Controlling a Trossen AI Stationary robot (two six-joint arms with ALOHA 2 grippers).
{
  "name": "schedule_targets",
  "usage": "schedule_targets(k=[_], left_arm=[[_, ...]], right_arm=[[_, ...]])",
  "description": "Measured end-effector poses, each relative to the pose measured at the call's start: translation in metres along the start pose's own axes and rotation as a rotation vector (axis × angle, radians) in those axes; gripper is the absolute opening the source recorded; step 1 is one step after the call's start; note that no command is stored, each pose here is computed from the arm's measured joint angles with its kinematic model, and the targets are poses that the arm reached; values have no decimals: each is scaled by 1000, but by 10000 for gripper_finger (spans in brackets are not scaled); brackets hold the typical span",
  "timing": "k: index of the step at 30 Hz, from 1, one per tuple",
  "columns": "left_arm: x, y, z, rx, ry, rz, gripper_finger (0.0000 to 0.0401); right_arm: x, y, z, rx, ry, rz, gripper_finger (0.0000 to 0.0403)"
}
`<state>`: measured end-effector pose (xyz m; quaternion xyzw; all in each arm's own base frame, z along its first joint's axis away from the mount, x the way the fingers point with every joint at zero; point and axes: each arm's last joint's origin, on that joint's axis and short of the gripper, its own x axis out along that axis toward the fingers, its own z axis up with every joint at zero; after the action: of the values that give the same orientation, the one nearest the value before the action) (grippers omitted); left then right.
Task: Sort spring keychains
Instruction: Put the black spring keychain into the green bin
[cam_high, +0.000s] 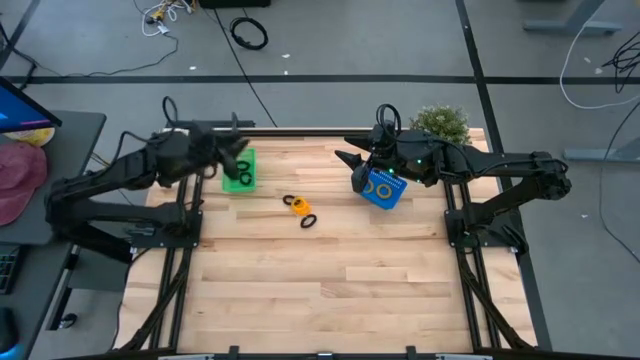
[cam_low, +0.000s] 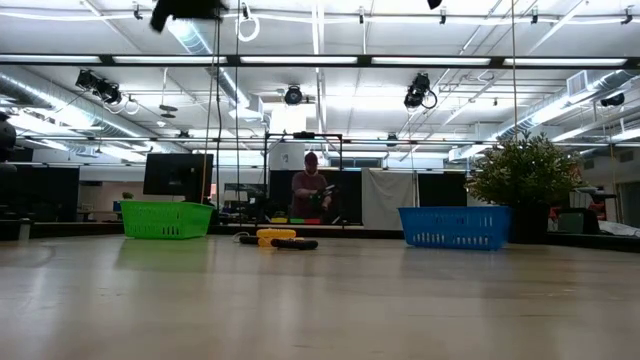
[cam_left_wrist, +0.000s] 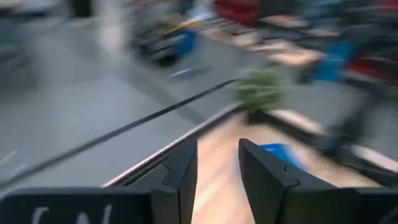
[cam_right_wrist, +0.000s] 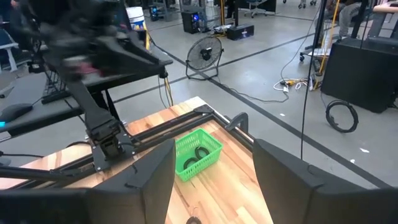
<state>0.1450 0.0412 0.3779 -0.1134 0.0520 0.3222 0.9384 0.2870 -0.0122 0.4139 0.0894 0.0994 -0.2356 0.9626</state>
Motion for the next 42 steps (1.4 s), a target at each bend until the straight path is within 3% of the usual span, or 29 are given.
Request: schedule_targets(k=[6, 9, 19, 34, 42], left_arm=[[-13, -31, 14, 123, -136, -502, 86], [-19, -38, 16, 118, -164, -621, 67], [-13, -46, 11, 126, -120, -645, 17], [7, -58, 0, 195, -64, -632, 14], [47, -81, -16, 307, -74, -598, 14]], right_arm=[[0, 1, 0, -11, 11, 46, 217], [0, 2, 0, -11, 18, 75, 217], [-5, 1, 2, -18, 9, 83, 217], [-22, -2, 9, -53, -5, 147, 217], [-31, -5, 14, -49, -30, 151, 217]])
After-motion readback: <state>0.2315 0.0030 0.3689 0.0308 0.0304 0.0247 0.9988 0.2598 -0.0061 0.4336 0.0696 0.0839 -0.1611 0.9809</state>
